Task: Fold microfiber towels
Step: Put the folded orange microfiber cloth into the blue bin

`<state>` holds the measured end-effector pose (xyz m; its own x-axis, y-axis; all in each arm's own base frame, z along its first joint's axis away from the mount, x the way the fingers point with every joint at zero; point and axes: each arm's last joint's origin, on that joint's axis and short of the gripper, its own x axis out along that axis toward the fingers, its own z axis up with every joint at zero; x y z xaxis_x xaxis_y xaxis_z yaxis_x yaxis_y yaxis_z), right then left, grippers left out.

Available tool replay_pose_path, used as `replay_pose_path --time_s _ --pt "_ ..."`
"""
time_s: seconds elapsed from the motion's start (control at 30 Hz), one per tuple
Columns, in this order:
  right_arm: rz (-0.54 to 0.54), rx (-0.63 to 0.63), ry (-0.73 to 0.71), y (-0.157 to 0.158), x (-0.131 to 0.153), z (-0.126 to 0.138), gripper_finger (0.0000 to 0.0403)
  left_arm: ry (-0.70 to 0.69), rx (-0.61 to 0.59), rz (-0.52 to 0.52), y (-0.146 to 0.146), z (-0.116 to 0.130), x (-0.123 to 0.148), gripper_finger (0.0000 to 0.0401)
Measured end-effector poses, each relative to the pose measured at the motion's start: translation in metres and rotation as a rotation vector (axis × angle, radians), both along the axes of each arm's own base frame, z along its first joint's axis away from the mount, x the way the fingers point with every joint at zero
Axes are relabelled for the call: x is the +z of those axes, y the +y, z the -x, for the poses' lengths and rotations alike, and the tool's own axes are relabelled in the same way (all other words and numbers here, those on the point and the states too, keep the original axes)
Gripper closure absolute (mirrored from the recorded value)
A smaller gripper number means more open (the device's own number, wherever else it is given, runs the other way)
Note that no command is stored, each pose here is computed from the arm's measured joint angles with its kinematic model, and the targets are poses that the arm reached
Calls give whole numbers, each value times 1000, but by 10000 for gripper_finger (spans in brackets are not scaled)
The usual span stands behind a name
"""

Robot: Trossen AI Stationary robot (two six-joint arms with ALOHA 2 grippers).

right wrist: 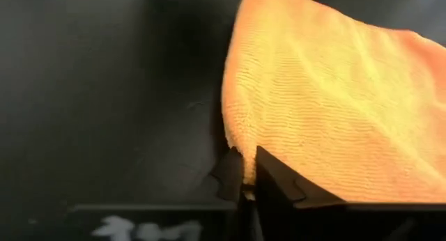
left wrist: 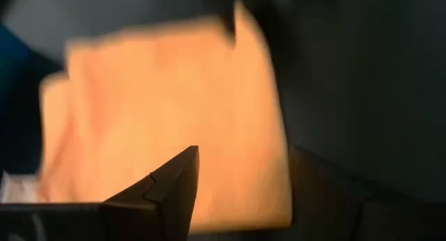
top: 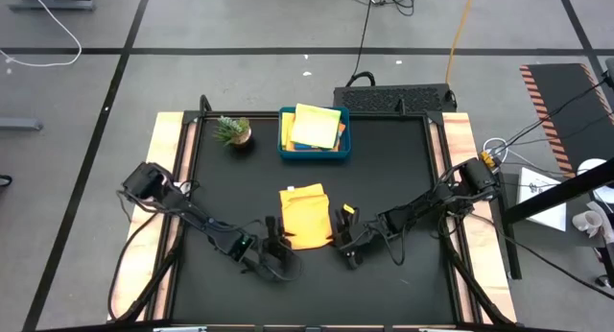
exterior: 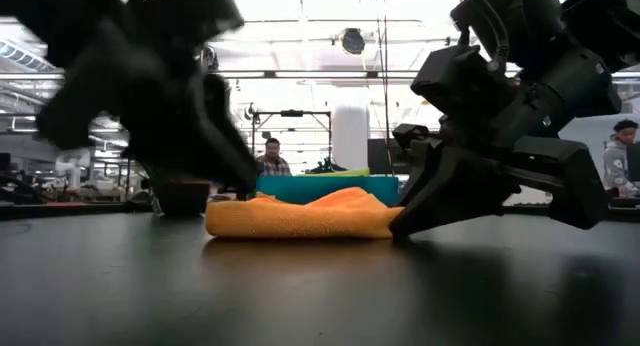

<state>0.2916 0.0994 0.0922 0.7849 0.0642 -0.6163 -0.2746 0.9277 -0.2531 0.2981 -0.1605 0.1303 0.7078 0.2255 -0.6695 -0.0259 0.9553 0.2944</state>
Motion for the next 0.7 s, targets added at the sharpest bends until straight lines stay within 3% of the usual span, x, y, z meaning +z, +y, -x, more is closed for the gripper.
replay_pose_path --time_s 0.07,0.27,0.7 --pt "-22 -16 -8 0 2 0 392 -55 -10 20 -2 -3 9 176" --pt "-152 -17 -99 3 11 -6 394 -180 -66 81 -5 -17 15 176" --pt "-246 -54 -165 3 18 -10 401 -203 -104 6 -7 -51 18 176"
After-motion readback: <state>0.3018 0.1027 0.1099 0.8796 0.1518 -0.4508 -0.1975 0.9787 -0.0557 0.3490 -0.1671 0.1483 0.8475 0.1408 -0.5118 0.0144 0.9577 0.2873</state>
